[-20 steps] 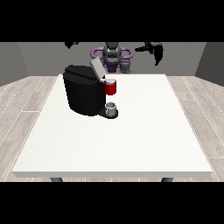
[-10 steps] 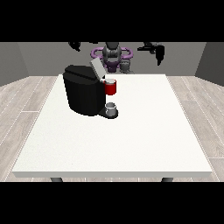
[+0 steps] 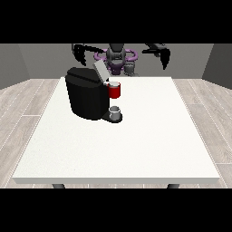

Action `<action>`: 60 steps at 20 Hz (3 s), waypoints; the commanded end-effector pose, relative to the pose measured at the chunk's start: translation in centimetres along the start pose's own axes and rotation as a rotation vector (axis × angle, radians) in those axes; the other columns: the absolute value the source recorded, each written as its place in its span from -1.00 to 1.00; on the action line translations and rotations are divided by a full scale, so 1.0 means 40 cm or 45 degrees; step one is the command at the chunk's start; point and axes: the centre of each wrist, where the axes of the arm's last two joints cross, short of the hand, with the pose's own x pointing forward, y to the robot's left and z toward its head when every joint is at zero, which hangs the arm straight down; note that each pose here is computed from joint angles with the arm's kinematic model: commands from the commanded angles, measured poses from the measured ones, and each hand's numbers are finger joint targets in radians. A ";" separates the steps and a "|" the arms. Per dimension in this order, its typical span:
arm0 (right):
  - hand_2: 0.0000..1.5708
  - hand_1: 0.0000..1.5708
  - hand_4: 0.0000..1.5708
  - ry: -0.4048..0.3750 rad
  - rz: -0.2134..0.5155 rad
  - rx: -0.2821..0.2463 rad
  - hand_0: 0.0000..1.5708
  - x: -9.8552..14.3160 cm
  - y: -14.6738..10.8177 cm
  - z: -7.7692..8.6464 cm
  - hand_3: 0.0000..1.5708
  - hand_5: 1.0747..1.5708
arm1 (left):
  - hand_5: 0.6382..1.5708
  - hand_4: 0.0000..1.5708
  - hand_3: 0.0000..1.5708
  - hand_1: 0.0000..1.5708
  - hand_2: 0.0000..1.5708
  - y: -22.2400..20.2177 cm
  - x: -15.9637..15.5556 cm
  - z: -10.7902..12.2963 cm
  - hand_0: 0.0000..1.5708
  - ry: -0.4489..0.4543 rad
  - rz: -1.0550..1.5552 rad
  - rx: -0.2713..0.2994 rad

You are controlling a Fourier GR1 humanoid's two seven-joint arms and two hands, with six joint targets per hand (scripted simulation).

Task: Insert the coffee pod into the coffee machine and close the lid

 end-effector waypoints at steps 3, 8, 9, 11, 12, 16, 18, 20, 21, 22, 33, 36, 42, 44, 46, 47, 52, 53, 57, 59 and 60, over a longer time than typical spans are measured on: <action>-1.00 -1.00 -1.00 -0.019 0.009 0.049 -1.00 0.031 -0.019 -0.050 -1.00 1.00 | 1.00 -1.00 -1.00 -1.00 -1.00 0.037 0.009 0.058 -1.00 -0.020 -0.015 0.026; -1.00 -1.00 -1.00 -0.010 0.036 0.062 -1.00 0.010 0.053 -0.075 -1.00 1.00 | 1.00 -1.00 -1.00 -1.00 -1.00 0.021 0.058 0.043 -1.00 -0.064 -0.076 0.059; -1.00 -1.00 -1.00 -0.051 0.011 0.071 -1.00 0.069 0.014 -0.103 -1.00 1.00 | 1.00 -1.00 -1.00 -1.00 -1.00 0.069 0.037 0.056 -1.00 -0.076 -0.076 0.068; -1.00 -1.00 -1.00 -0.057 0.084 0.107 -1.00 0.052 0.062 -0.098 -1.00 1.00 | 1.00 -1.00 -1.00 -1.00 -1.00 0.054 0.034 0.057 -1.00 -0.078 -0.056 0.097; -1.00 -1.00 -1.00 -0.001 0.062 0.090 -1.00 -0.021 0.070 -0.062 -1.00 1.00 | 1.00 -1.00 -1.00 -1.00 -1.00 0.084 0.051 0.084 -1.00 -0.053 -0.047 0.066; -1.00 -1.00 -1.00 -0.085 0.084 0.103 -1.00 0.056 0.050 -0.132 -1.00 1.00 | 1.00 -1.00 -1.00 -1.00 -1.00 0.068 0.073 0.047 -1.00 -0.132 -0.052 0.092; -1.00 -1.00 -1.00 -0.039 0.070 0.086 -1.00 0.013 0.082 -0.116 -1.00 1.00 | 1.00 -1.00 -1.00 -1.00 -1.00 0.078 0.076 0.070 -1.00 -0.095 -0.061 0.088; -1.00 -1.00 -0.95 -0.065 0.072 0.119 -1.00 0.081 0.075 -0.145 -1.00 1.00 | 1.00 -1.00 -1.00 -1.00 -1.00 0.093 0.040 0.078 -1.00 -0.097 -0.098 0.105; -1.00 -1.00 -1.00 -0.078 0.071 0.116 -1.00 0.053 0.078 -0.144 -1.00 1.00 | 1.00 -1.00 -1.00 -1.00 -1.00 0.065 0.073 0.053 -1.00 -0.120 -0.073 0.116; -1.00 -1.00 -1.00 -0.037 0.085 0.131 -1.00 0.049 0.080 -0.148 -1.00 1.00 | 1.00 -1.00 -1.00 -1.00 -1.00 0.051 0.084 0.046 -1.00 -0.111 -0.080 0.109; -1.00 -1.00 -1.00 -0.107 0.107 0.200 -1.00 0.068 0.177 -0.158 -1.00 1.00 | 1.00 -0.97 -1.00 -1.00 -1.00 0.076 0.004 0.082 -1.00 -0.092 -0.054 0.156; -1.00 -1.00 -0.86 -0.102 0.144 0.254 -1.00 0.090 0.162 -0.180 -1.00 1.00 | 1.00 -0.80 -1.00 -1.00 -1.00 0.021 0.037 0.047 -1.00 -0.098 -0.102 0.154; -1.00 -1.00 -0.73 -0.167 0.227 0.235 -1.00 0.178 0.198 -0.224 -1.00 1.00 | 1.00 -0.82 -1.00 -1.00 -1.00 0.083 0.048 0.054 -1.00 -0.097 -0.069 0.123; -1.00 -1.00 -0.84 -0.201 0.250 0.271 -1.00 0.164 0.261 -0.210 -1.00 1.00 | 1.00 -0.79 -1.00 -1.00 -1.00 0.134 0.088 0.029 -1.00 -0.129 -0.094 0.142; -1.00 -1.00 -0.84 -0.200 0.295 0.273 -1.00 0.168 0.208 -0.228 -1.00 1.00 | 1.00 -1.00 -1.00 -1.00 -1.00 0.068 0.089 0.022 -1.00 -0.125 -0.077 0.109; -1.00 -1.00 -0.82 -0.161 0.280 0.273 -1.00 0.184 0.214 -0.232 -1.00 1.00 | 1.00 -1.00 -1.00 -1.00 -1.00 0.082 0.059 0.050 -1.00 -0.098 -0.072 0.090; -1.00 -1.00 -0.84 -0.194 0.213 0.297 -1.00 0.146 0.245 -0.210 -1.00 1.00 | 1.00 -0.74 -1.00 -1.00 -1.00 0.038 0.037 0.057 -1.00 -0.173 -0.113 0.136; -1.00 -1.00 -0.84 -0.187 0.204 0.300 -1.00 0.096 0.287 -0.186 -1.00 1.00 | 1.00 -0.76 -1.00 -1.00 -1.00 0.031 0.056 0.058 -1.00 -0.155 -0.074 0.090; -1.00 -1.00 -0.77 -0.286 0.142 0.407 -1.00 0.136 0.310 -0.183 -1.00 1.00 | 1.00 -0.69 -1.00 -1.00 -1.00 0.036 0.018 0.066 -1.00 -0.199 -0.047 0.121; -1.00 -1.00 -0.55 -0.268 0.037 0.469 -1.00 0.049 0.336 -0.108 -1.00 1.00 | 1.00 -0.76 -1.00 -1.00 -1.00 0.015 0.000 0.063 -1.00 -0.130 -0.048 0.132; -1.00 -1.00 -0.65 -0.253 0.010 0.471 -1.00 0.063 0.306 -0.121 -1.00 1.00 | 1.00 -0.76 -1.00 -1.00 -1.00 0.025 -0.028 0.095 -1.00 -0.132 -0.070 0.170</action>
